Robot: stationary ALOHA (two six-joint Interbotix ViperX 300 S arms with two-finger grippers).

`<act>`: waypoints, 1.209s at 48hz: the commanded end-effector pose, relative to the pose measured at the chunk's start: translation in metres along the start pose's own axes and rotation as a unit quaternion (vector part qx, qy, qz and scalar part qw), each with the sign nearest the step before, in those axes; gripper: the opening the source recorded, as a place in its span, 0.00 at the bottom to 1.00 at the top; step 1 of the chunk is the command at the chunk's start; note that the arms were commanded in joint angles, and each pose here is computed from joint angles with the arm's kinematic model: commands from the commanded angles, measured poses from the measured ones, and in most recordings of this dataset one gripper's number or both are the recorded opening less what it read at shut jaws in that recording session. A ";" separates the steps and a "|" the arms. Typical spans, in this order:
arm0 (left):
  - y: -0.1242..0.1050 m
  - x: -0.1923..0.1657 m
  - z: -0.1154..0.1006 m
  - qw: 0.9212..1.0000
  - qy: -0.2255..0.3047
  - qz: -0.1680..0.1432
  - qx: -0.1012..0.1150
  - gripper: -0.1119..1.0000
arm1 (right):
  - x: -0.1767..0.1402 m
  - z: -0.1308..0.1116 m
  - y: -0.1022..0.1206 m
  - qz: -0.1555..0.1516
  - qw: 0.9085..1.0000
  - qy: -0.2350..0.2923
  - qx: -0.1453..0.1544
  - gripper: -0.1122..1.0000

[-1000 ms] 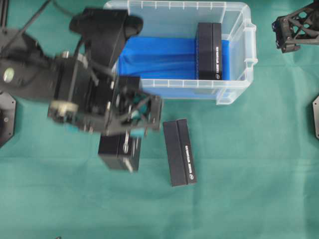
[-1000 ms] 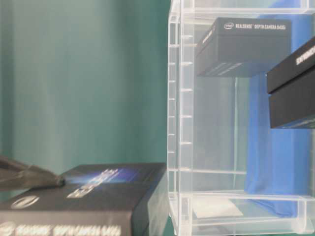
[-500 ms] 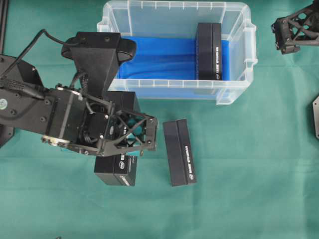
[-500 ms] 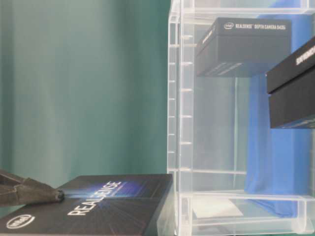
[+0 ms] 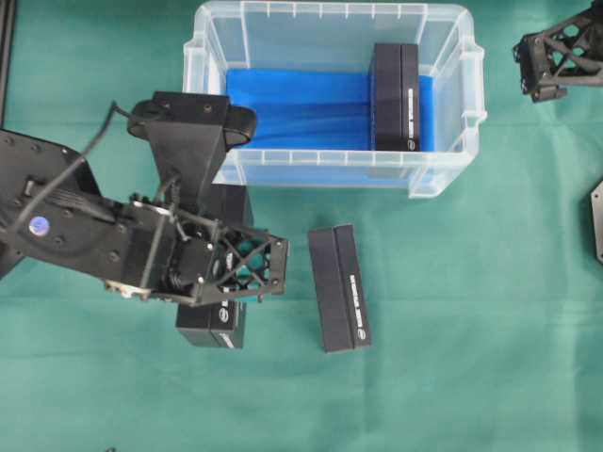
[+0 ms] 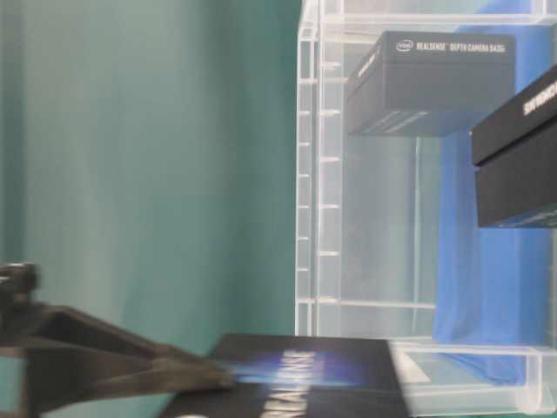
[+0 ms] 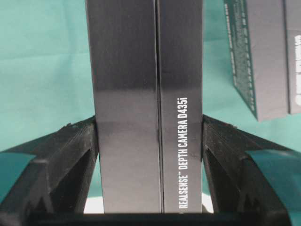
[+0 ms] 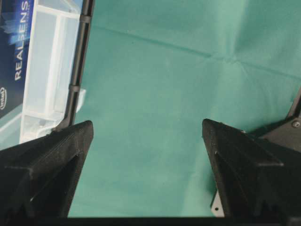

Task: Take out the box from the case.
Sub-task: 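Carry the box forward and lower it onto the table left of the first box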

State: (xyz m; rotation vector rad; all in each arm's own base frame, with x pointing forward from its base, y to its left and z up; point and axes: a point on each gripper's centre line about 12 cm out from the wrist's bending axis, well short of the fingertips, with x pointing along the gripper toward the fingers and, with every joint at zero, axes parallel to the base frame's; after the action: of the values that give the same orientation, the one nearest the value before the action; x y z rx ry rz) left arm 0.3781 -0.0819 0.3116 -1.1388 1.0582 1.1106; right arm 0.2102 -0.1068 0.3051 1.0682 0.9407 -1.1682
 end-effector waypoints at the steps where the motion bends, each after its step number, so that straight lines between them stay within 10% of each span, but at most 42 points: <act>1: 0.004 -0.005 0.000 0.999 0.000 -0.038 0.000 0.65 | -0.007 0.002 0.002 0.013 1.000 -0.007 0.000 0.92; 34: 0.026 0.106 -0.028 0.999 0.014 -0.046 -0.016 0.65 | -0.007 0.002 0.002 0.012 1.000 -0.007 0.001 0.92; 58: 0.029 0.113 -0.031 0.997 0.025 -0.065 -0.014 0.65 | -0.007 0.001 0.002 0.013 1.000 -0.006 0.003 0.92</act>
State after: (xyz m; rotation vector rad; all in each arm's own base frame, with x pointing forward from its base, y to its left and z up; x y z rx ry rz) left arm 0.3609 -0.0957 0.1774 -1.2152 1.0226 1.0482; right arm 0.2102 -0.1061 0.3045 1.0685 0.9434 -1.1690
